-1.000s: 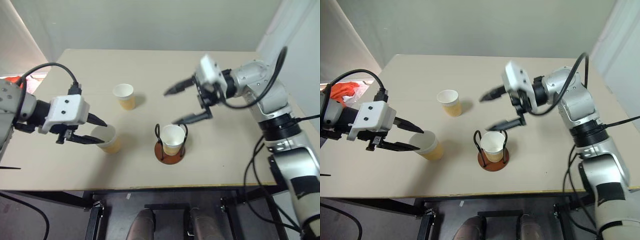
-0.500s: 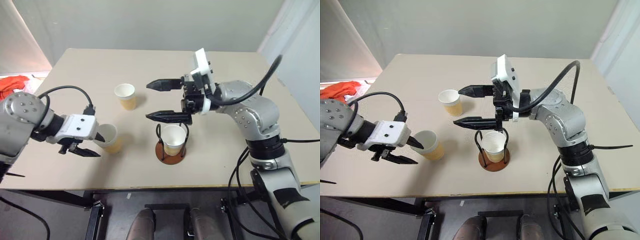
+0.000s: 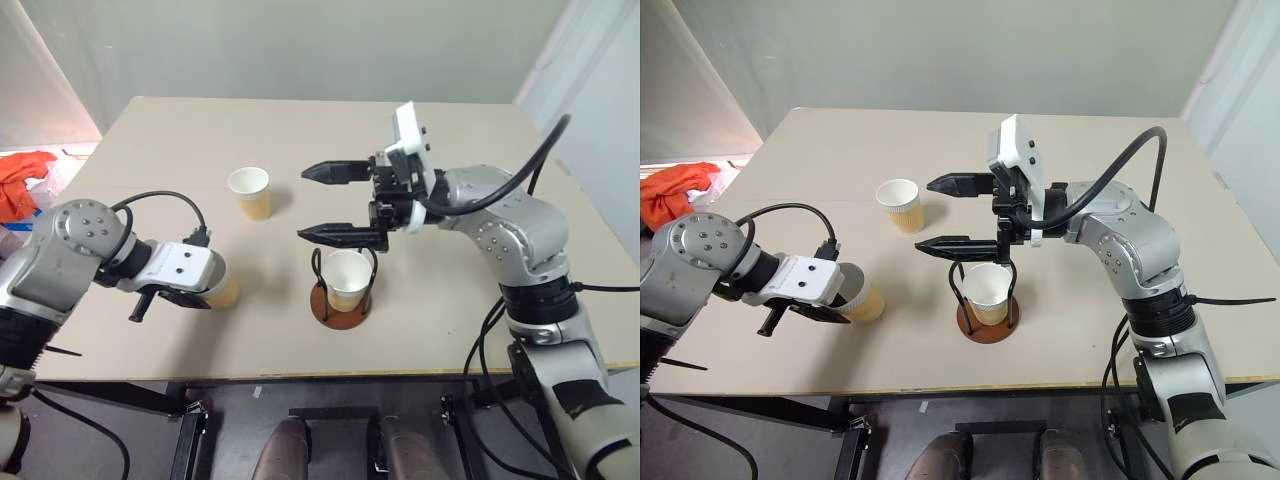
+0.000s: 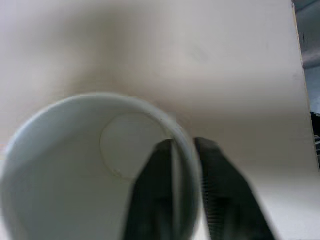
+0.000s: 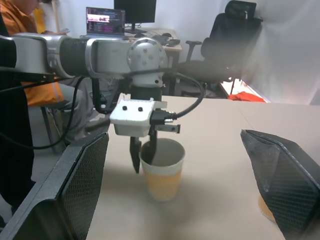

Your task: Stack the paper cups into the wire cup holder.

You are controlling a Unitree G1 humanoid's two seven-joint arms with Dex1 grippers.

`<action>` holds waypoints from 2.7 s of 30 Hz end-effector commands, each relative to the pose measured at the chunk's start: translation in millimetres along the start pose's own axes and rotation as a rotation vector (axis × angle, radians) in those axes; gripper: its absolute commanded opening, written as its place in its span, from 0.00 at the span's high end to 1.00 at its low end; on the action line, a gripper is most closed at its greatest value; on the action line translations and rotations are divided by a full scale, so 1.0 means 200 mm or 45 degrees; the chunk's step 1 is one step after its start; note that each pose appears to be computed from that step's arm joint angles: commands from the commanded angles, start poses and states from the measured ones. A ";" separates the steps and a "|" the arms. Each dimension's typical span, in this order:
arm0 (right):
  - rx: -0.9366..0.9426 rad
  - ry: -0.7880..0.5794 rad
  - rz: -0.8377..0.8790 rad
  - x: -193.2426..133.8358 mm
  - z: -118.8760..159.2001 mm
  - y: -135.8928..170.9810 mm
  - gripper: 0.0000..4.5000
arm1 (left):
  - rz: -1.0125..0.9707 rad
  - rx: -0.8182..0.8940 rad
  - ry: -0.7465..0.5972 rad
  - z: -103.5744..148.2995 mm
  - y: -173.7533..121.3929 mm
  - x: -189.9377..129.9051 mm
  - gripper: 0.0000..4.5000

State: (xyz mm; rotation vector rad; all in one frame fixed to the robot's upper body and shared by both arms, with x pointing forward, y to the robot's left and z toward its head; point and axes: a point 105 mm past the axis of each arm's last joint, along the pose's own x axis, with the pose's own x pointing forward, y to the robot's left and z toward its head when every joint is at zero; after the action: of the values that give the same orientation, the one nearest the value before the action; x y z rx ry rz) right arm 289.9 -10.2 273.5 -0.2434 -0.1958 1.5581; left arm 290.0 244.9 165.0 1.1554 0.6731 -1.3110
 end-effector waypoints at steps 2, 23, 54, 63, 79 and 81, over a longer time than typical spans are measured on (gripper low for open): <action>-0.070 -0.015 0.010 -0.05 0.07 0.03 0.00 | -0.038 0.067 -0.024 0.05 0.00 -0.03 0.99; -0.163 0.114 -0.553 -0.97 0.13 0.30 0.00 | 0.005 0.664 -0.593 0.86 0.21 -0.49 0.99; -0.093 0.180 -0.525 -0.83 0.14 0.46 0.00 | -0.326 1.149 -0.535 1.12 0.25 -0.08 0.99; -0.079 0.180 -0.545 -0.82 0.13 0.48 0.00 | -0.274 1.191 -0.487 1.14 0.32 -0.02 0.99; -0.068 0.157 -0.500 -0.79 0.11 0.42 0.00 | 0.145 0.872 -0.465 1.03 0.63 -0.16 0.45; -0.059 0.145 -0.463 -0.76 0.10 0.41 0.00 | 0.358 0.682 -0.450 0.91 0.74 -0.21 0.45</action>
State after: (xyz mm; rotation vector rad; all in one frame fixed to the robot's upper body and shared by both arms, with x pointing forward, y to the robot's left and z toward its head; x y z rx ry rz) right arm 204.9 -165.8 270.0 -0.2938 -0.1506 1.1588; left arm 367.3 57.0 288.5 1.3721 -0.1021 -1.6074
